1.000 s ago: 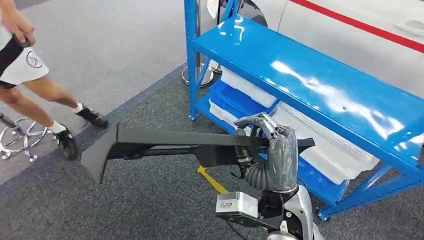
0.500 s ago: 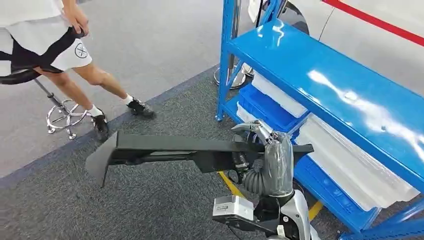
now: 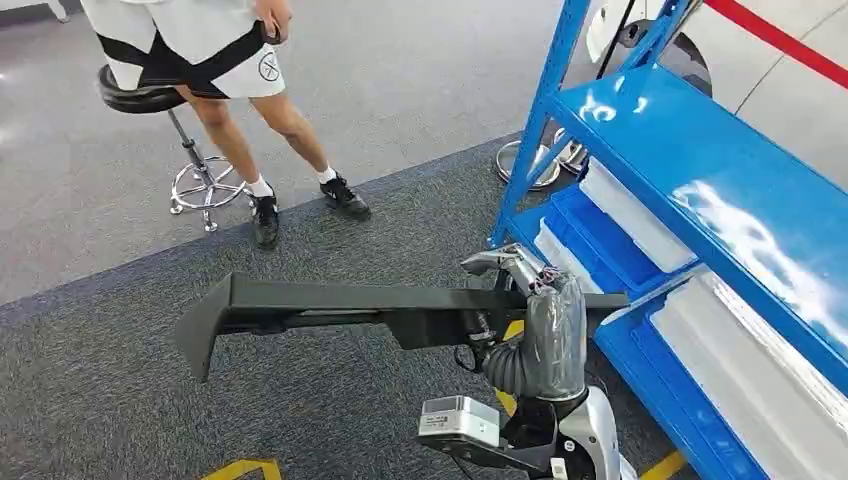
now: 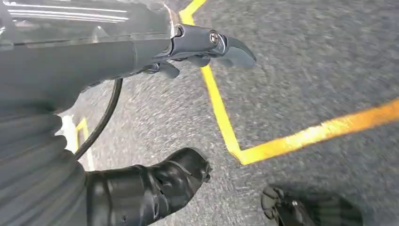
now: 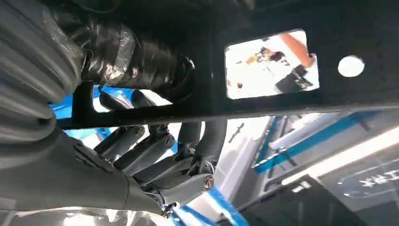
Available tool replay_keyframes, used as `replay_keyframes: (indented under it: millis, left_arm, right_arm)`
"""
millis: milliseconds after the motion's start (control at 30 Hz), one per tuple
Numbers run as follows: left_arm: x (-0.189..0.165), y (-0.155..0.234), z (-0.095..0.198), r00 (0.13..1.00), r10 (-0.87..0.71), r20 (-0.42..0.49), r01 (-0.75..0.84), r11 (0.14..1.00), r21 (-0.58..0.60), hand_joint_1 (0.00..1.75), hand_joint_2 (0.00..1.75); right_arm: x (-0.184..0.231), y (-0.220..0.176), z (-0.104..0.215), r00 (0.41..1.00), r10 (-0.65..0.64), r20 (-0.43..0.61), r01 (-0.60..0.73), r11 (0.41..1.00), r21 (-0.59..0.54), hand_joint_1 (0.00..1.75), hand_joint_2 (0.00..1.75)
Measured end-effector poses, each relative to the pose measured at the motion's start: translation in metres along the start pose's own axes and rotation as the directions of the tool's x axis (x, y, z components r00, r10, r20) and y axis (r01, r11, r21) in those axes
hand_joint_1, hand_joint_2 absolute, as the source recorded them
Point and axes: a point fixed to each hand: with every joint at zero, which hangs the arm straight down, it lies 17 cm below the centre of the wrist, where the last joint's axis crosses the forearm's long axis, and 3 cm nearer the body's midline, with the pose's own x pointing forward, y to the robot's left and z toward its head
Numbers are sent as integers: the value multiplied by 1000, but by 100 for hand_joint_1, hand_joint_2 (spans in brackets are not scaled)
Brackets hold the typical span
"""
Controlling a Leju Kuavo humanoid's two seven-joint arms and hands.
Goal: Take the parts from the cabinet and place them on the table.
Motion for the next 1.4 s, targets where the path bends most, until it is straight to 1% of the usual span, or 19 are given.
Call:
replay_keyframes:
  millis: [133,300,433,833,933,1033,1133,1233,1333,1400]
  left_arm:
    - [2,1,0,1000,-2,0,2,1000,1,0,175]
    - [2,-4,1,1000,-7,-15,7,1000,-7,0,175]
    - [-7,-5,1,999,-15,-52,15,1000,-10,0,175]
    - [-7,-5,2,998,-12,-69,11,1000,-12,0,175]
    - [-11,-8,2,997,-22,-77,20,1000,-22,0,175]
    - [-11,-14,4,995,-64,-74,60,997,-51,0,175]
    - [-13,-20,6,992,-91,-87,85,994,-72,0,175]
    - [-14,-24,7,992,-90,-92,83,994,-74,0,175]
    - [-9,-25,8,991,-97,-89,91,993,-73,0,175]
    - [-12,-25,8,990,-103,-96,96,993,-75,0,175]
  right_arm:
    - [-1,3,9,1000,12,-6,-12,1000,26,175,175]
    - [1,0,9,1000,16,-2,-16,1000,23,175,175]
    - [2,-5,8,1000,21,3,-21,1000,18,175,175]
    - [3,-6,11,1000,27,1,-27,999,28,175,175]
    - [3,-8,11,999,36,-2,-36,999,25,175,175]
    - [-3,-28,23,999,31,-41,-31,999,13,175,175]
    - [-24,-52,40,997,28,-76,-26,999,26,175,175]
    - [-34,-70,45,996,70,-55,-68,997,32,175,175]
    - [-38,-78,45,994,97,-45,-96,995,34,175,175]
    - [-42,-81,45,992,115,-42,-113,993,39,175,175]
